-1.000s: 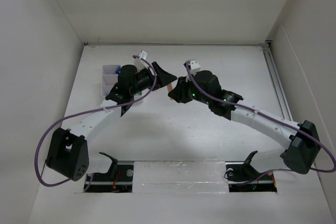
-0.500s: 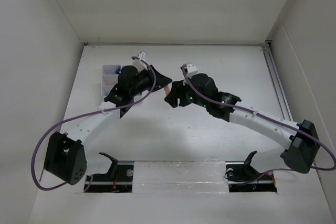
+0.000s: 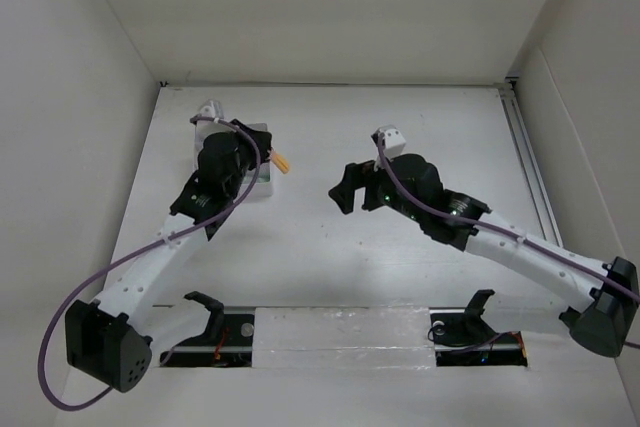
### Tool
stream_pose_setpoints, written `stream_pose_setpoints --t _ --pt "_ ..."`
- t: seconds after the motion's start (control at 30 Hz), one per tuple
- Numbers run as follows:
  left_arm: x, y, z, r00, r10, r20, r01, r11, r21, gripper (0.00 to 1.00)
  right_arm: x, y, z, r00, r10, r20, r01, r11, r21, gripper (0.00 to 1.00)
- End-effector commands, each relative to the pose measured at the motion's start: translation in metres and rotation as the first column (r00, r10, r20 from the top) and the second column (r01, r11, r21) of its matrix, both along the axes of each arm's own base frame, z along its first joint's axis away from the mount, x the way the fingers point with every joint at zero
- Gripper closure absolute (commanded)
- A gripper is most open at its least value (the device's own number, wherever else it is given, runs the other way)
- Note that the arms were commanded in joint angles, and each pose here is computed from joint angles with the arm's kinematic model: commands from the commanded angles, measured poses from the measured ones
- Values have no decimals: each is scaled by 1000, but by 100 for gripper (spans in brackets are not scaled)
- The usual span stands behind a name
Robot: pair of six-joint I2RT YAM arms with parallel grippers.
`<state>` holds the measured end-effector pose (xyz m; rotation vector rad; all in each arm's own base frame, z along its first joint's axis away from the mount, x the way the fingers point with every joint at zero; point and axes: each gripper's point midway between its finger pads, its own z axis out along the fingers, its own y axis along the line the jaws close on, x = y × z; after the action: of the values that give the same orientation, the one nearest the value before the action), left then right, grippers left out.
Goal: Sort the stationery into containers
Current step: Pass the stationery from the right arm to the left, then place the stationery into the container
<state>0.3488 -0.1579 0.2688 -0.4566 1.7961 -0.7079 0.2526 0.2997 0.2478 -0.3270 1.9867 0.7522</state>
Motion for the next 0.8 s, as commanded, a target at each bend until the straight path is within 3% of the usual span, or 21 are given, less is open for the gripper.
stream_pose_setpoints --t 0.0,0.07,0.33,0.6,0.77 --pt "3 76 2 923 384 25 -384 923 34 100 -5 -17 3 999 -35 31 35 999 -8 0" --pt "-1 103 -11 850 527 8 -527 849 32 100 -14 -25 -10 1000 -26 13 27 999 -25 0" --pt "-2 146 -34 674 738 39 -737 668 97 100 -33 -41 -14 1000 1 10 -1 1000 -12 0" --pt "10 151 -48 617 785 60 -784 605 140 100 -47 -57 -15 1000 -3 2 3 1000 -9 0" --pt "17 148 -67 615 787 44 -782 601 166 100 -57 -67 1 1000 3 21 -4 999 37 0"
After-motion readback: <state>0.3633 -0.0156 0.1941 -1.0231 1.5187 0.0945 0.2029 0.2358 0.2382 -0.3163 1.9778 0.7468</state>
